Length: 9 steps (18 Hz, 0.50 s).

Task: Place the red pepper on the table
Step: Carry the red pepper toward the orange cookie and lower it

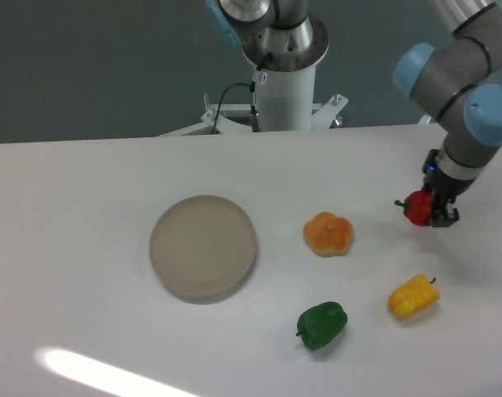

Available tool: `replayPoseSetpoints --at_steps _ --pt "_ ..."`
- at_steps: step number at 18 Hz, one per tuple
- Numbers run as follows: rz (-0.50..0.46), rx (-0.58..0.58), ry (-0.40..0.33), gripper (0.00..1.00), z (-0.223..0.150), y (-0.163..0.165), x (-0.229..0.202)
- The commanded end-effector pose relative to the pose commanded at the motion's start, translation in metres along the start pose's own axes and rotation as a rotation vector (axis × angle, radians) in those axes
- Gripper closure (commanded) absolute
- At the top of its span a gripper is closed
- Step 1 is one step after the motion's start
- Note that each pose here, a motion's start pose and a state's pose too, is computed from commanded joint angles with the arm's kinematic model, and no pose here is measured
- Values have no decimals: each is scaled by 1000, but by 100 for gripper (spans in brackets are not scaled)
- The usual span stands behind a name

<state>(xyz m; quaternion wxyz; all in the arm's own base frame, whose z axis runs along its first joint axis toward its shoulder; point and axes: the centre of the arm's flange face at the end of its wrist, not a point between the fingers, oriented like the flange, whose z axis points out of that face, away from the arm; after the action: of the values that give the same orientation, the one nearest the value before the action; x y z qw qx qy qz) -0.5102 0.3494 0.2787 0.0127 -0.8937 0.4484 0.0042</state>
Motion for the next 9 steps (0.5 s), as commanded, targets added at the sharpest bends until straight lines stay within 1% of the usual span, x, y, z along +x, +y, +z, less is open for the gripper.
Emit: replayPoseSetpoints --at_steps 3,5,6,7,8,9 --pt "-52 14 22 45 10 -9 12" --pt "-52 18 22 45 11 -12 13" --pt "-37 19 25 45 13 -24 10" --pt "-44 15 18 45 16 -38 6" --pt "-94 9 3 45 19 -45 6" --pt "-114 6 -6 45 18 -44 5"
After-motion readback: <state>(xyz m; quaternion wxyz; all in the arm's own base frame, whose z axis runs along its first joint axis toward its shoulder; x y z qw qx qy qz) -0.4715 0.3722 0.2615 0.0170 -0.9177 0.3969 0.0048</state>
